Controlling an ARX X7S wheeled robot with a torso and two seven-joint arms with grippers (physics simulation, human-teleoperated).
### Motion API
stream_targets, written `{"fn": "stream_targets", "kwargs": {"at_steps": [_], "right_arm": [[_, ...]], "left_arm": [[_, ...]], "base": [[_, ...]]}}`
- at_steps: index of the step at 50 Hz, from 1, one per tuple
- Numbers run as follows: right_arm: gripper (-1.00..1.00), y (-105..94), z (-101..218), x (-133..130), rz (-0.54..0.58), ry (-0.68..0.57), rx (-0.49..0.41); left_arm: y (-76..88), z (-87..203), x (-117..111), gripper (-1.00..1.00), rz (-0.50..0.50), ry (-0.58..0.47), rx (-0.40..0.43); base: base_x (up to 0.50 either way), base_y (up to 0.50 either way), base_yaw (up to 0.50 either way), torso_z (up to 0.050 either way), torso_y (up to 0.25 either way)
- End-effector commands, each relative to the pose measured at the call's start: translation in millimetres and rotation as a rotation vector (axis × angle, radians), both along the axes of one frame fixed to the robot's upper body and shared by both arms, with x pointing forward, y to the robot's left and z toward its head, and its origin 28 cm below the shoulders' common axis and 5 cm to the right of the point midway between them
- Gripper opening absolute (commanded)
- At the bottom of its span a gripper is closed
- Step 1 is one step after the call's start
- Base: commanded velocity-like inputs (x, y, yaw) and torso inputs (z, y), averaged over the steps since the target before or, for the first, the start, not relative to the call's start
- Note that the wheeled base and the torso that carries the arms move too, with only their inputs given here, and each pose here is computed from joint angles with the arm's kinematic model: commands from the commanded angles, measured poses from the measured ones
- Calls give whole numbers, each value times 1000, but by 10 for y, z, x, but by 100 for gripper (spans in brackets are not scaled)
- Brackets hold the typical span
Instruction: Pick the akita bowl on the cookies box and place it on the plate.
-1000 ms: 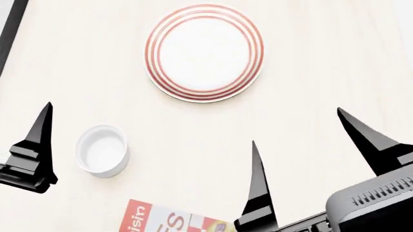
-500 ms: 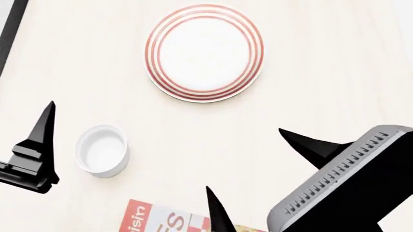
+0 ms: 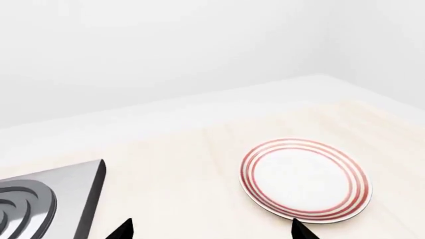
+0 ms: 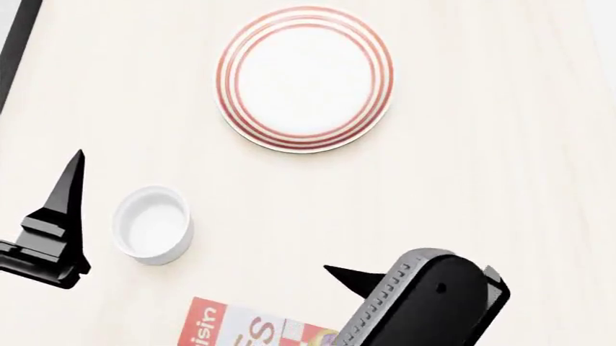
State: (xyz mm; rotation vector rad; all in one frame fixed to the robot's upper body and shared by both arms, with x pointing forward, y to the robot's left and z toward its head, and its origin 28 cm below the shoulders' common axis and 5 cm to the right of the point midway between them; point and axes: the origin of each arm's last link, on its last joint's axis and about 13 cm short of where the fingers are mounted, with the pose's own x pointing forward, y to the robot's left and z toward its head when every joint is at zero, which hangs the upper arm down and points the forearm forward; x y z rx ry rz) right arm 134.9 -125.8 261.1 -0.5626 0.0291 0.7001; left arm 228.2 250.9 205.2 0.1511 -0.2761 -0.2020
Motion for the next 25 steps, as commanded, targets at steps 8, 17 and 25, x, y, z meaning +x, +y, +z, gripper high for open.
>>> {"fn": "stream_targets", "kwargs": {"at_steps": [8,17,25], "right_arm": [[100,195,-40,-113,121,49,-87],[100,310,-23,-194,190,50,-128],[100,389,-71,-225,224,62,-153]], "left_arm": [[-12,-13,-4,100,1,-2,8],[-14,16,-15,100,1,-7,7],[-17,32,-27,100,-1,-12,7]], "base": [[0,0,0,0,0],[0,0,0,0,0],[0,0,0,0,0]]}}
